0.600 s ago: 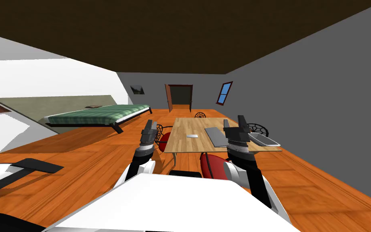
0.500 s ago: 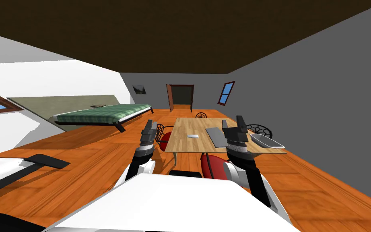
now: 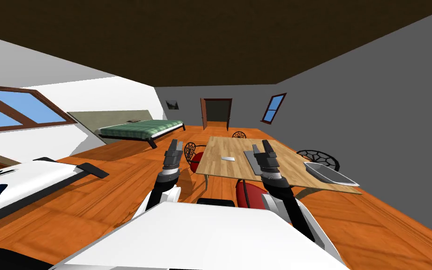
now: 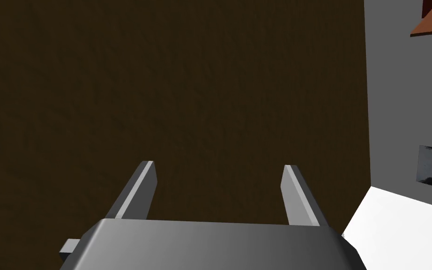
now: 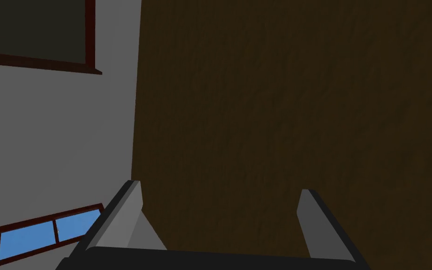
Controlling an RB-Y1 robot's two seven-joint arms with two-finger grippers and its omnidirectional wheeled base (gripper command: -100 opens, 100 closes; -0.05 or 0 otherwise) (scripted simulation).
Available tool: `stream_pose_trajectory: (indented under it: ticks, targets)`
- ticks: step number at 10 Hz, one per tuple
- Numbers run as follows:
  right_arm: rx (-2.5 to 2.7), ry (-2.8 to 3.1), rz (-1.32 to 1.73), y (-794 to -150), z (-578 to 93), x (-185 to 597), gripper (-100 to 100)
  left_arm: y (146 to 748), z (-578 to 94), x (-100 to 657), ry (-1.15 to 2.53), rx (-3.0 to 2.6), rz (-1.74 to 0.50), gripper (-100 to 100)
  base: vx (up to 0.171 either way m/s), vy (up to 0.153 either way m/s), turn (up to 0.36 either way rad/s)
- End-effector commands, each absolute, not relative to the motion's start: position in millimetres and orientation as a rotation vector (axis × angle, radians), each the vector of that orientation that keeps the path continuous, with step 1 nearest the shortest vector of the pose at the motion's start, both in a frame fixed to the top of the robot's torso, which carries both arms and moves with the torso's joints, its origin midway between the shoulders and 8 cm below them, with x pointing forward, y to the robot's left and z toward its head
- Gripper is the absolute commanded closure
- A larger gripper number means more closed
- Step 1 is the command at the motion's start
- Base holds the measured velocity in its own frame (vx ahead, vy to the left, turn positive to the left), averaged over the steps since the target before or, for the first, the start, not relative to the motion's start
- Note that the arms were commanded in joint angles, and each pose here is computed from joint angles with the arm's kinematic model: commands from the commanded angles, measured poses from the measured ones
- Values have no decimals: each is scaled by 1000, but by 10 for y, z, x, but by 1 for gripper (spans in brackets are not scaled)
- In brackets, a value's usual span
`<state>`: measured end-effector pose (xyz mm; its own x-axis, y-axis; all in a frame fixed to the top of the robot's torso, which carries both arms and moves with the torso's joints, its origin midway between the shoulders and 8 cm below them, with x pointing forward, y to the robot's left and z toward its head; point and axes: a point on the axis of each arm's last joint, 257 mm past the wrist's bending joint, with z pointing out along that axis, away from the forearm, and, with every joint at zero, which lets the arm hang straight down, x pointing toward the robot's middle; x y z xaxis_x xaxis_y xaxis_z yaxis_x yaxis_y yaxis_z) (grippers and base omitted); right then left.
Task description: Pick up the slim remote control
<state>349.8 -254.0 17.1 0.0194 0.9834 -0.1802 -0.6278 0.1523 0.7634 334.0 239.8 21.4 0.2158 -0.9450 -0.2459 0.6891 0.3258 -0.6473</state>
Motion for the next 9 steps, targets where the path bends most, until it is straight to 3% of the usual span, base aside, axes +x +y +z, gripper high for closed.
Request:
stream_pose_trajectory:
  ticks: [1, 9]
  targets:
    - [555, 891, 1337, -2495, -78, 3557, -100, 2398, 214, 3340, 681, -448, -1186, 0, -26, -17, 344]
    - [498, 1202, 1249, -2381, -989, 3610, -100, 2398, 213, 3340, 681, -448, -1186, 0, -19, -13, 201]
